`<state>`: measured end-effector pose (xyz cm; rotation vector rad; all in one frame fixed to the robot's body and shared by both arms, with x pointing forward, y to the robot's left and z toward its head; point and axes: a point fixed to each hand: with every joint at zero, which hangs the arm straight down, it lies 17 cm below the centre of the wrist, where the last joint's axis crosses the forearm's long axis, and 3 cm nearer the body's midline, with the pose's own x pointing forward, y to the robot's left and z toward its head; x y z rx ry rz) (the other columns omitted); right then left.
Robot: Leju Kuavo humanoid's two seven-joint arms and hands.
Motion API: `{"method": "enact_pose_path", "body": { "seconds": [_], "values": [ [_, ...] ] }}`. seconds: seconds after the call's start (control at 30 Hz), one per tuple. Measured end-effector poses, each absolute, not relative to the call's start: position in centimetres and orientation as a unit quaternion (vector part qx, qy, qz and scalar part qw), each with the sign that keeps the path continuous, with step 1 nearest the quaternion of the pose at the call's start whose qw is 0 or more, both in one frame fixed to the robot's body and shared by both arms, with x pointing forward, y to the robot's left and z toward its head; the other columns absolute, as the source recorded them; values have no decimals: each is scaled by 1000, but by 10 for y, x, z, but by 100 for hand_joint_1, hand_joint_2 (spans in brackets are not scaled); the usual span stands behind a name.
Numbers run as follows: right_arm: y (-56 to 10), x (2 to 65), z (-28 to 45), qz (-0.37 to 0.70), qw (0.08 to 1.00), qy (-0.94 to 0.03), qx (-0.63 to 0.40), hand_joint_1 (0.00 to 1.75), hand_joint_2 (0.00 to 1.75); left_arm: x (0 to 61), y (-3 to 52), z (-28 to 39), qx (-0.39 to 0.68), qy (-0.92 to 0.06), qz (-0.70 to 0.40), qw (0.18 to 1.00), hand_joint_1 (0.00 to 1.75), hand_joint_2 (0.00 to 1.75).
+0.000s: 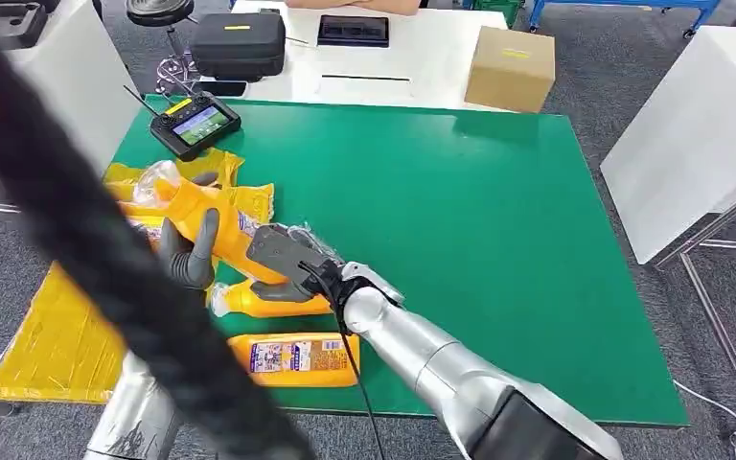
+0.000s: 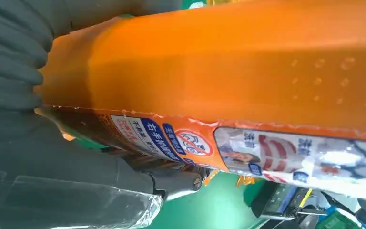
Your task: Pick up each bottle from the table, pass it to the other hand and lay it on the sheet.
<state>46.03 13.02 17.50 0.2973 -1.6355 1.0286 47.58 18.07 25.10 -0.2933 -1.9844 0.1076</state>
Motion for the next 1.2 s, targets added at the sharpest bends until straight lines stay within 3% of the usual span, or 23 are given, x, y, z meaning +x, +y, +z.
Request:
{"method": "enact_pose_path", "body": {
  "seconds": [0.73,0.77,0.8,0.87,0.9,1.2],
  "values": [
    [130,458,169,444,559,-689,123,175,175,475,182,246,-123,-832,49,539,175,175],
    [130,458,169,445,559,-689,123,152,175,475,182,246,-123,-832,49,539,175,175],
    [130,458,168,445,559,-689,123,0,175,475,182,246,-123,-831,49,540,175,175],
    [130,458,168,446,559,-689,123,0,175,475,182,245,-123,-831,49,540,175,175],
    [131,457,169,446,557,-690,124,0,0,474,182,244,-123,-830,49,541,175,175],
    [134,457,182,416,552,-710,133,0,0,459,187,239,-123,-829,56,543,175,175]
  ]
}}
